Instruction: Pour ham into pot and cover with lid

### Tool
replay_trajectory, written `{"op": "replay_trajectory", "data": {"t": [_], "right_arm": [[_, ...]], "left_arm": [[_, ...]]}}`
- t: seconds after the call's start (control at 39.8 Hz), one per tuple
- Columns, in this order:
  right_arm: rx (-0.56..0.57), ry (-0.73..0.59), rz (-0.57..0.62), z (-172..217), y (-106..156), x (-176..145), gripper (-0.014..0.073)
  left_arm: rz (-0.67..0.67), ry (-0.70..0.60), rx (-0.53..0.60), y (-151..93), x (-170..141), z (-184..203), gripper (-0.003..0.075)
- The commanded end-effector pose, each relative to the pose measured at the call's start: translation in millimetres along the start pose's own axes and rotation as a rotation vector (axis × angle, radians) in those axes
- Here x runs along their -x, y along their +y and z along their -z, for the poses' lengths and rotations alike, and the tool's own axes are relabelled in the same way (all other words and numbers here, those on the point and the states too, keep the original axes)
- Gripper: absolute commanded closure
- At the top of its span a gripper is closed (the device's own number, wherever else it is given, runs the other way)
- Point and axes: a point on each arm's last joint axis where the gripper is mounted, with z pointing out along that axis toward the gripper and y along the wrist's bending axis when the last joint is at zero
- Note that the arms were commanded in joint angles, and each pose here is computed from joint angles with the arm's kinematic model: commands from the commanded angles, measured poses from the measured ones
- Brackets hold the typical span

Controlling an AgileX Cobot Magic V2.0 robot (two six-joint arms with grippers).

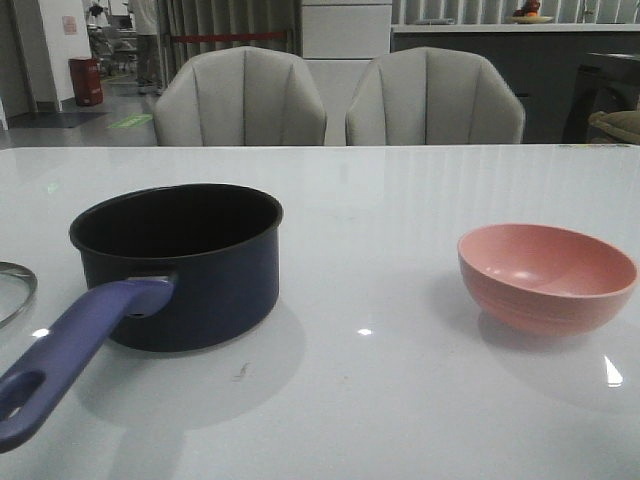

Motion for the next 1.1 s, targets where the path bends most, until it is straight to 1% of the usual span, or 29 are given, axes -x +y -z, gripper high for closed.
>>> {"op": "replay_trajectory", "data": {"t": [0.0,0.13,0.28,0.43,0.45,0.5,0.58,0.78,0.9,1.08], "right_arm": [[-0.013,-0.095,0.003,1.6,-1.3,15.7,0.0450],[-0.013,-0.095,0.003,1.6,-1.3,15.7,0.0450],[-0.013,-0.095,0.003,1.6,-1.3,15.7,0.0450],[-0.013,-0.095,0.003,1.6,-1.3,15.7,0.0450],[-0.013,-0.095,0.003,1.6,-1.3,15.7,0.0450],[-0.013,-0.095,0.003,1.6,-1.3,15.7,0.0450],[-0.013,-0.096,0.003,1.6,-1.3,15.7,0.0450],[-0.013,-0.096,0.003,1.6,-1.3,15.7,0.0450],[-0.013,-0.096,0.003,1.6,-1.3,15.7,0.0450],[-0.013,-0.096,0.003,1.6,-1.3,15.7,0.0450]], "left_arm": [[0.008,-0.069,0.016,-1.1,29.6,-6.0,0.0065],[0.056,0.038,0.078,2.4,44.6,-24.1,0.0065],[0.167,0.188,0.215,17.6,57.3,-52.3,0.0065],[0.227,0.380,0.345,44.3,60.0,-86.7,0.0065],[0.248,0.441,0.376,53.8,57.6,-98.2,0.0065],[0.272,0.501,0.409,65.6,55.6,-111.6,0.0065],[0.299,0.578,0.433,79.2,52.7,-129.6,0.0065],[0.360,0.864,0.434,105.8,31.1,-181.9,0.0065],[0.366,0.971,0.437,118.4,22.4,-203.9,0.0066],[0.302,1.068,0.471,136.1,14.4,-223.8,0.0065]]}}
